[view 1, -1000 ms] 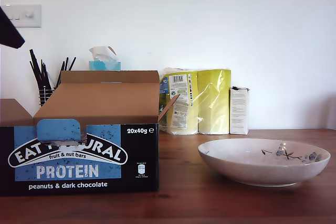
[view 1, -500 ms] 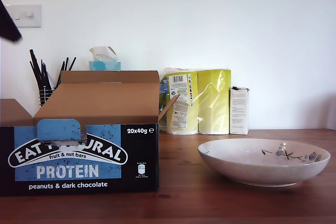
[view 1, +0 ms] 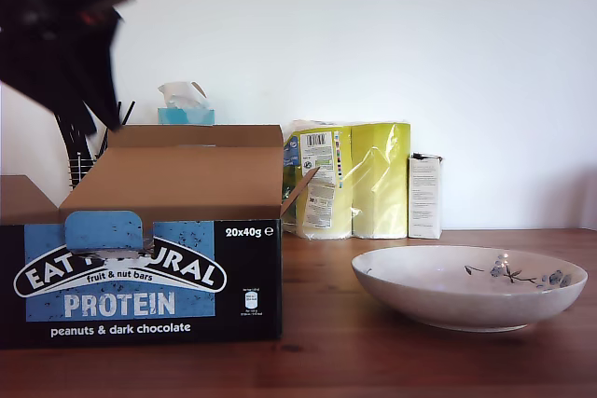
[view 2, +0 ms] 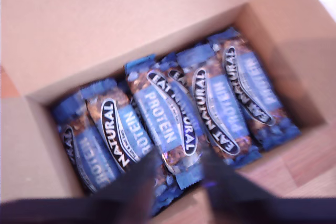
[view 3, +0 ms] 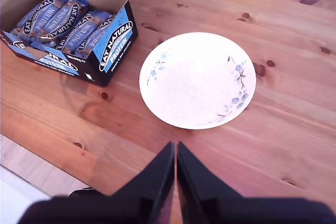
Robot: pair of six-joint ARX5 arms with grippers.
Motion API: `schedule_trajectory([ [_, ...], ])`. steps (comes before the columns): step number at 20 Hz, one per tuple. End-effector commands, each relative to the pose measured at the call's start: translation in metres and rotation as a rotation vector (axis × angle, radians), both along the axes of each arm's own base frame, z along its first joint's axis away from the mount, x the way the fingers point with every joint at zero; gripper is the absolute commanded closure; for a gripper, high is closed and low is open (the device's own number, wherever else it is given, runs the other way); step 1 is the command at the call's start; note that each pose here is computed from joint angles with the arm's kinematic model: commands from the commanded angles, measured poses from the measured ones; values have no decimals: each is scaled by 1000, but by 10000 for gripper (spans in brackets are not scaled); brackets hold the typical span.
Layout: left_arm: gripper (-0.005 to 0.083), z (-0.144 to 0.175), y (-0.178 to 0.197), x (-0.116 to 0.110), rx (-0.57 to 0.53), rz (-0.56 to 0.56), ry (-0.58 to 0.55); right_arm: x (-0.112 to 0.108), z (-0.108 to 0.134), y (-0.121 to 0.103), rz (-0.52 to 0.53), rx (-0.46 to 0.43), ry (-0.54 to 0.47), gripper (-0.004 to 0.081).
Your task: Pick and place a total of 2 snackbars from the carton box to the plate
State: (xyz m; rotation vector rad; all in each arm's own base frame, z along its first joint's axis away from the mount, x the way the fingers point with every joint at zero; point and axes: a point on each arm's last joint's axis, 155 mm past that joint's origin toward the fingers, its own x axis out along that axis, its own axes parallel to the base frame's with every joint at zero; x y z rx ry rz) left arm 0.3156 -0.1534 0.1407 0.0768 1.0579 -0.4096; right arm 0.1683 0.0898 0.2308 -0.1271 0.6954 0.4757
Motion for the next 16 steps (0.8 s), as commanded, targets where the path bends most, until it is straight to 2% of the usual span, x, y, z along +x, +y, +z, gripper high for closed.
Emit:
schedule_trajectory([
  [1,216,-23,4,0,42,29,87,1,6,1,16,-5,-23,783],
  [6,218,-40,22,24,168,129,105,1,6,2,18,-7,-25,783],
  [14,226,-77,24,34,226,147,157,3,9,2,20,-4,-39,783],
  [16,255,-81,28,36,248,154,157,3,8,2,21,-4,-38,783],
])
